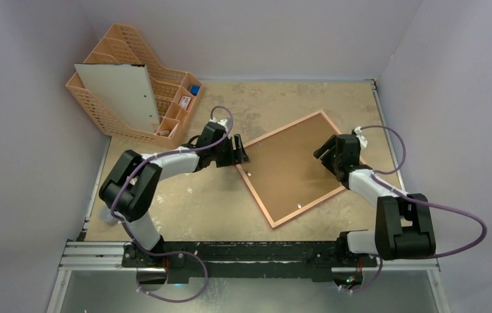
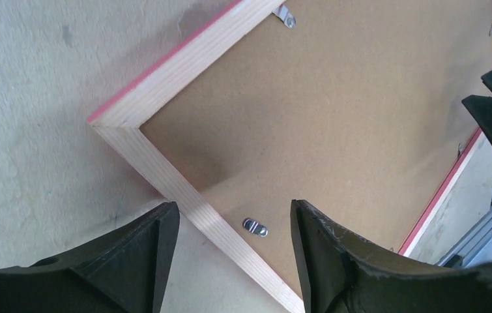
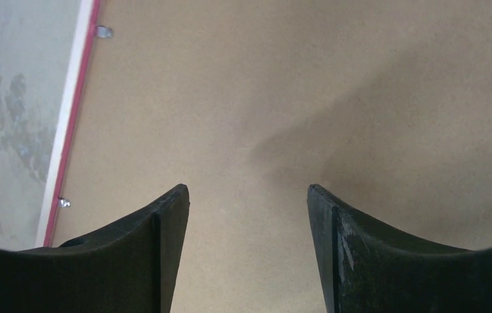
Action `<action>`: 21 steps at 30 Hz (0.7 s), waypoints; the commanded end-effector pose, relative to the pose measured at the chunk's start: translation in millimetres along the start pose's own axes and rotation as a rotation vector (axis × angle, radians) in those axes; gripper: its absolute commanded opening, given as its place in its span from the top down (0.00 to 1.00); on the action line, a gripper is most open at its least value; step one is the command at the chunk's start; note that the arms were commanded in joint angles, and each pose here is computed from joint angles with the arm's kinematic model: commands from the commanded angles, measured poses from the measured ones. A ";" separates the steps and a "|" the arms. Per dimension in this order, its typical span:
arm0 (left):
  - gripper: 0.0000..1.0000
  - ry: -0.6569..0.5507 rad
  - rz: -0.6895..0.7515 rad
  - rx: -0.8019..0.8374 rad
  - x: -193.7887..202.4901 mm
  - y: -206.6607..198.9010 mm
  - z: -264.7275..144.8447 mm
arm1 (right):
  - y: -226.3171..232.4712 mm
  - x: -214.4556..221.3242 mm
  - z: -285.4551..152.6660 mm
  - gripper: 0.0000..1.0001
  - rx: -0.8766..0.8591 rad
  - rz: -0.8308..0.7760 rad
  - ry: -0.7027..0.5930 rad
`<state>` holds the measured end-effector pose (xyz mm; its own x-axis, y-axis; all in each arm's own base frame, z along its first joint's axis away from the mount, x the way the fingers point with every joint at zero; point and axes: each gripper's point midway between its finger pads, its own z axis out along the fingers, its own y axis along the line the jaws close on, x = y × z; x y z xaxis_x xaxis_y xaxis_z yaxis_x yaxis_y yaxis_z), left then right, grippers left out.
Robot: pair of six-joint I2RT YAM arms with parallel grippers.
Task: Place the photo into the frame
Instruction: Adjust the photo frame at the center of the board.
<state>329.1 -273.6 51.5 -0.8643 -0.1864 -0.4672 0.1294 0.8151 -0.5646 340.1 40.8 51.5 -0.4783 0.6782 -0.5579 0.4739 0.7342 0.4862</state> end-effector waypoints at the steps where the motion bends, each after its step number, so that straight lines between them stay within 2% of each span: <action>1: 0.35 -0.099 0.022 0.050 -35.3 -14.7 4.9 | 39.7 -28.3 -11.1 0.32 -0.142 -0.077 -0.061; 4: 0.35 -0.107 0.021 0.033 -36.8 -11.6 3.7 | 83.0 -13.6 -19.9 0.39 -0.370 -0.160 0.019; 8: 0.38 -0.113 0.010 -0.001 -32.9 -3.3 -1.3 | 123.7 21.4 -26.3 0.47 -0.555 -0.223 0.147; 12: 0.47 -0.163 -0.061 -0.088 -28.7 18.7 -6.1 | 154.0 65.8 -24.6 0.54 -0.652 -0.294 0.260; 14: 0.52 -0.182 -0.093 -0.080 -25.6 21.5 -5.1 | 162.9 89.3 -21.3 0.59 -0.690 -0.323 0.316; 17: 0.55 -0.178 -0.107 -0.077 -22.3 24.0 0.3 | 173.2 113.9 -19.4 0.67 -0.739 -0.343 0.378; 21: 0.62 -0.163 -0.120 -0.107 -18.8 31.2 6.4 | 179.2 138.4 -18.7 0.72 -0.780 -0.380 0.440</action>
<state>338.0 -247.6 32.1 -0.8153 -0.3154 -0.4855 -0.0080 0.8446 -0.5353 337.7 240.9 50.6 -0.8300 0.2770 -0.4842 -0.1806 0.6878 0.7031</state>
